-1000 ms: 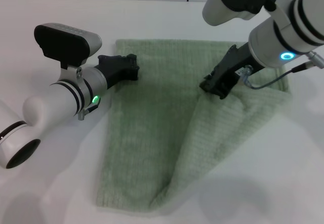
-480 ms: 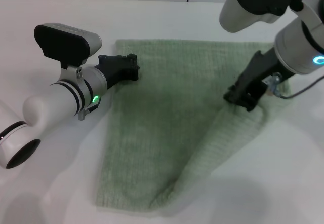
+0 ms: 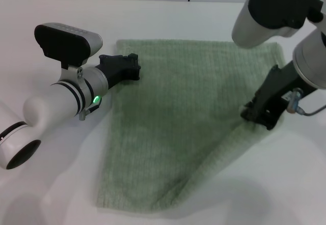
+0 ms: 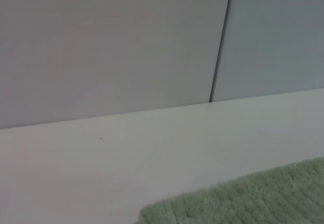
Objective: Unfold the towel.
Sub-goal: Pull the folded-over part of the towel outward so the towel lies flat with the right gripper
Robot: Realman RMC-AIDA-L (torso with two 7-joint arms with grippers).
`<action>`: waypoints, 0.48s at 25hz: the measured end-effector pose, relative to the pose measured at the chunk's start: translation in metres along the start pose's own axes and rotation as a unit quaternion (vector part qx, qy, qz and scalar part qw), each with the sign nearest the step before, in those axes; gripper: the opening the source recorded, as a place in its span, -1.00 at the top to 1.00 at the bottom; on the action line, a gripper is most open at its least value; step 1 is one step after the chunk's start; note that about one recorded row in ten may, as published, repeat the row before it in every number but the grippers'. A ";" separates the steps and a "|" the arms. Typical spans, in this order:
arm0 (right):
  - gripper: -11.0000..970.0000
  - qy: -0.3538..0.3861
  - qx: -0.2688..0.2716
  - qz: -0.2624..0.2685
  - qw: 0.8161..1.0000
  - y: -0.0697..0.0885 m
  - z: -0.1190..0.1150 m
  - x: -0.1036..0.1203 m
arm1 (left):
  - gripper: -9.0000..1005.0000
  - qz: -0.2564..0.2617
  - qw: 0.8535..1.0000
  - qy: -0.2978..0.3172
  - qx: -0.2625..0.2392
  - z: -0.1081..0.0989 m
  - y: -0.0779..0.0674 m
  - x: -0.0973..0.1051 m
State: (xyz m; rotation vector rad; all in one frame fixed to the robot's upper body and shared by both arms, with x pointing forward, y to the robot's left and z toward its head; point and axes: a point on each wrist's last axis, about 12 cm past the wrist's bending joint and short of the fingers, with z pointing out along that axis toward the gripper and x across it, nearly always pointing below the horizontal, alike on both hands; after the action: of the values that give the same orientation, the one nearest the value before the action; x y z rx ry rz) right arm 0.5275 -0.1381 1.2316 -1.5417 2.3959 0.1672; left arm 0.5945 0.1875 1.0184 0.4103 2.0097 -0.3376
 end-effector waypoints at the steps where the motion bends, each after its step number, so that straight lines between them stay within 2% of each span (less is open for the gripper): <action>1: 0.81 0.007 -0.004 0.004 1.000 0.001 0.000 0.002 | 0.98 0.000 1.000 0.000 0.000 0.000 0.000 0.000; 12: 0.79 0.028 -0.015 0.014 0.999 0.003 0.002 0.008 | 0.98 0.000 1.000 -0.001 0.001 0.000 0.000 0.000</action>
State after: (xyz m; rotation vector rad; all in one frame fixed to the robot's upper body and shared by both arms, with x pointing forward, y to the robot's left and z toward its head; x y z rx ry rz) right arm 0.5220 -0.1429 1.2274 -1.5463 2.4708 0.1678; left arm 0.5944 0.1870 1.0186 0.4123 2.0078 -0.3395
